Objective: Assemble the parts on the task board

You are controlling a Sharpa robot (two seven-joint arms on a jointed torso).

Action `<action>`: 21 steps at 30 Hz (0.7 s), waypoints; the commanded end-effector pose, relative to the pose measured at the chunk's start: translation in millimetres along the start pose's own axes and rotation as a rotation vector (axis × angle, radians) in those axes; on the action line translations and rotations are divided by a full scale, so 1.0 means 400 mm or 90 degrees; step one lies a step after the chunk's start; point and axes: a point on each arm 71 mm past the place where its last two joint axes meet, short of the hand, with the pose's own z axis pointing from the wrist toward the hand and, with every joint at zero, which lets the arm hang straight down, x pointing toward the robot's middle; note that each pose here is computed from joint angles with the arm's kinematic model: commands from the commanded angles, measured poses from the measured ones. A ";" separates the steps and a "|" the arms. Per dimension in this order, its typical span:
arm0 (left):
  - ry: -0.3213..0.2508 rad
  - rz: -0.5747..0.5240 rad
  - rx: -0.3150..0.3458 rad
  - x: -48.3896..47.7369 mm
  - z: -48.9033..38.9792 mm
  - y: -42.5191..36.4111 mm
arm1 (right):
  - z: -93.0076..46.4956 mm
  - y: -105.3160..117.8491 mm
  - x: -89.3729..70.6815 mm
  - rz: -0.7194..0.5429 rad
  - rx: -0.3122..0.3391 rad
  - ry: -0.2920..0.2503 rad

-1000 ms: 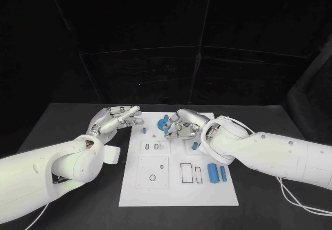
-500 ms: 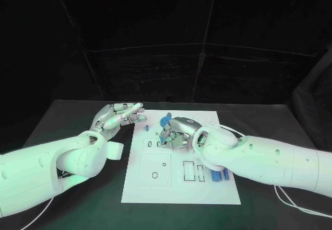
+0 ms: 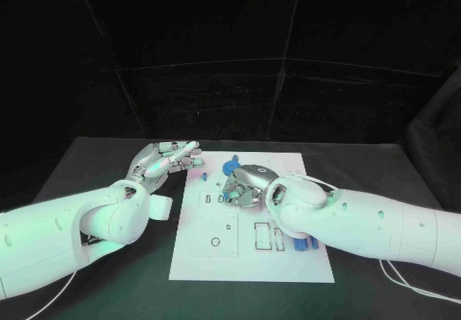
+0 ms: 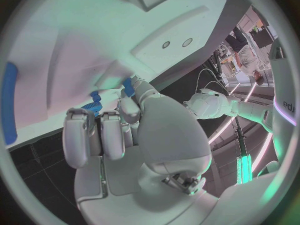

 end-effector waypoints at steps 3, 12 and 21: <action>0.009 -0.006 0.000 0.004 0.002 -0.002 | 0.001 -0.001 0.003 -0.023 0.007 0.013; 0.009 -0.006 -0.001 0.004 0.002 -0.002 | 0.001 -0.002 0.009 -0.036 0.014 0.034; 0.009 -0.006 -0.002 0.003 0.002 -0.001 | 0.001 0.003 0.015 -0.045 0.018 0.046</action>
